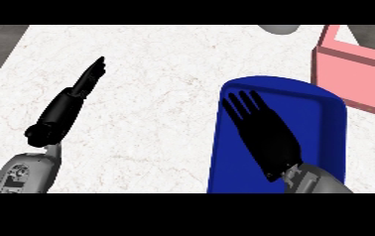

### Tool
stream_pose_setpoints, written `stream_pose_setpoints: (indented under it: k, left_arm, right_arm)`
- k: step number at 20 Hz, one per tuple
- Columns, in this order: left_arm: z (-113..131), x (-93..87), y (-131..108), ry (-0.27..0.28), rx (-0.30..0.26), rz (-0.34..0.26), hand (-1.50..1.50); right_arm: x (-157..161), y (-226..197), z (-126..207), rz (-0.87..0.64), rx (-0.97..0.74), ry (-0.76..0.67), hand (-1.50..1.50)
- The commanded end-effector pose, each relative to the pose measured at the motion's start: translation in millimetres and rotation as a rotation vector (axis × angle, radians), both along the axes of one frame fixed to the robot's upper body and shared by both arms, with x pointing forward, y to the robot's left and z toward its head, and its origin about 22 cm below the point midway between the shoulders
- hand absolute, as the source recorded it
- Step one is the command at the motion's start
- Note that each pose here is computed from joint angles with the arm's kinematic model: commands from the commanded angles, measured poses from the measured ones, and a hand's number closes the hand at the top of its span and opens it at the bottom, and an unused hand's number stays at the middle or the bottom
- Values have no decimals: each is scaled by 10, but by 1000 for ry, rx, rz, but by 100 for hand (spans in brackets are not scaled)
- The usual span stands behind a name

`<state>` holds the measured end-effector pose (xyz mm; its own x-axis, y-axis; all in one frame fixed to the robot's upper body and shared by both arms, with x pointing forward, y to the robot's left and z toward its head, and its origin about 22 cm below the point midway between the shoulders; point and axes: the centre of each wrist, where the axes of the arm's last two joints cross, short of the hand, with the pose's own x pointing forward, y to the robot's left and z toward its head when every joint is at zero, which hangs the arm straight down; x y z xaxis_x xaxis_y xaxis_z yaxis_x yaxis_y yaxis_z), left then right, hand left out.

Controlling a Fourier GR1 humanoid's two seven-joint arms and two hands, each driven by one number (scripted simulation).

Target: Pick the bell pepper from the tray and place it in the cardboard box

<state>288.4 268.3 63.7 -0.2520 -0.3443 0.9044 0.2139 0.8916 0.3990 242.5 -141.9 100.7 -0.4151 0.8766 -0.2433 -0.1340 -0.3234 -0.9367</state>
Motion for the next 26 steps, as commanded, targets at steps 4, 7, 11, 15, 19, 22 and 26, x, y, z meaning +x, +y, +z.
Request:
stream_pose_setpoints:
  k: [4,7,11,15,19,22,26]
  left_arm:
    - [-128,25,32,-2,8,-3,0]
    - [52,70,-13,11,7,-1,0]
    - [134,12,103,-2,11,9,0]
    - [-112,-15,176,-1,-11,-7,0]
    - [122,-6,40,7,13,0,0]
    - [36,103,-47,5,-2,1,0]
    - [57,38,25,-3,-6,-1,0]
  right_arm:
    - [304,-37,-52,10,14,35,-150]
    - [255,-21,-235,6,11,33,-150]
    - [371,-18,-262,-24,-13,32,-150]
    - [364,44,-540,-55,-23,-2,-150]
    - [433,-94,-623,-67,-30,27,-150]
    - [569,-319,-510,-54,-11,54,-150]
    - [553,-182,-643,58,-42,46,150]
